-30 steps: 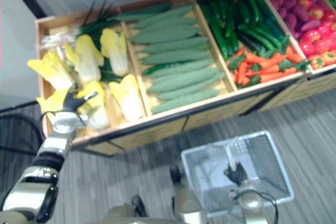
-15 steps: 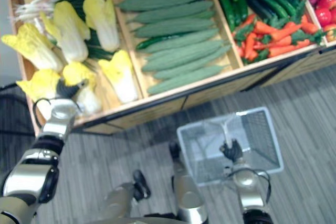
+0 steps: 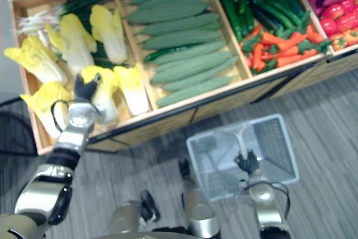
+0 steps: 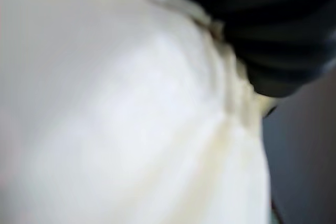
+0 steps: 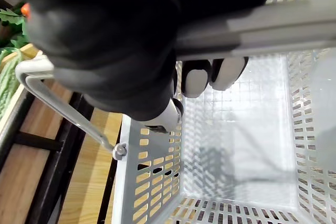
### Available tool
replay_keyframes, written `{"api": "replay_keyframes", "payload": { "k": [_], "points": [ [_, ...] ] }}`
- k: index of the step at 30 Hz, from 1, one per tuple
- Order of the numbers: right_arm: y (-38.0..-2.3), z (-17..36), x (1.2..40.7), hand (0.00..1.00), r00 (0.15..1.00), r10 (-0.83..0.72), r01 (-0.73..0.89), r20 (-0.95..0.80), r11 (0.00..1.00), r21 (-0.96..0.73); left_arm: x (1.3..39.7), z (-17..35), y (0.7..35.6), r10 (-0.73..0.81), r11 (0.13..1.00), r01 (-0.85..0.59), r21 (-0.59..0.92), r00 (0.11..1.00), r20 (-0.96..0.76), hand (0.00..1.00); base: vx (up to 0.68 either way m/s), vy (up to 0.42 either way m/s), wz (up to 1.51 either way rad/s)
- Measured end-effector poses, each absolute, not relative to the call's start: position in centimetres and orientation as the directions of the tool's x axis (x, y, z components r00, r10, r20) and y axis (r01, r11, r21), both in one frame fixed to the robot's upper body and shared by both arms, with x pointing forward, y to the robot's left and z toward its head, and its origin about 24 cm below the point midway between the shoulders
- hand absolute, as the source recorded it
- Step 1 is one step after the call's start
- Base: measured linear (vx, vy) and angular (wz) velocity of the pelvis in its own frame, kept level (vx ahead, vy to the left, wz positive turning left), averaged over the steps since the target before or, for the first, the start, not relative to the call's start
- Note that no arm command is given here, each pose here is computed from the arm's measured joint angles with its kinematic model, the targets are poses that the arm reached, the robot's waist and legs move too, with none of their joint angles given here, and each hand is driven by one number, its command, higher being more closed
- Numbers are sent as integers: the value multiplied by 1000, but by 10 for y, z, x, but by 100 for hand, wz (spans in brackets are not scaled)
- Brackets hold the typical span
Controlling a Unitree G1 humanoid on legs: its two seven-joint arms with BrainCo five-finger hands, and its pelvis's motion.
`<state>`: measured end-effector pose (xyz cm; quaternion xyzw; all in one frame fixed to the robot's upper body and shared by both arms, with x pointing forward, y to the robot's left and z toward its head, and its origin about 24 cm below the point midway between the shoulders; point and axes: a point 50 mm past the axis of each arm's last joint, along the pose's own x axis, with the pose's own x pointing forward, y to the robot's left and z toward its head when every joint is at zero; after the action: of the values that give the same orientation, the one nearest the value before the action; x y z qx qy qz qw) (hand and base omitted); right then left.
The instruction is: Pick vegetable in the basket
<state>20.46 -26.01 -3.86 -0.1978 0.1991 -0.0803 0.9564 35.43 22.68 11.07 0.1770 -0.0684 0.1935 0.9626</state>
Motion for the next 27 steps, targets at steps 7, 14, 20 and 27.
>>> {"api": "replay_keyframes", "payload": {
  "k": [7,14,20,27],
  "points": [
    [-264,-51,183,100,879,-224,36,-420,911,-410,332,116,225,318,908,-374,187,908,275,100,-32,-3,-29],
    [-266,-48,185,100,872,-230,33,-432,908,-417,291,121,220,338,921,-387,48,854,394,100,-23,46,-94],
    [-266,-44,187,100,880,-223,34,-421,911,-411,286,117,213,325,908,-403,115,851,414,100,61,72,-112],
    [-229,-36,220,100,928,-91,-44,-362,936,-348,273,106,203,275,923,-355,146,878,392,100,-29,-40,-177]
  ]
}}
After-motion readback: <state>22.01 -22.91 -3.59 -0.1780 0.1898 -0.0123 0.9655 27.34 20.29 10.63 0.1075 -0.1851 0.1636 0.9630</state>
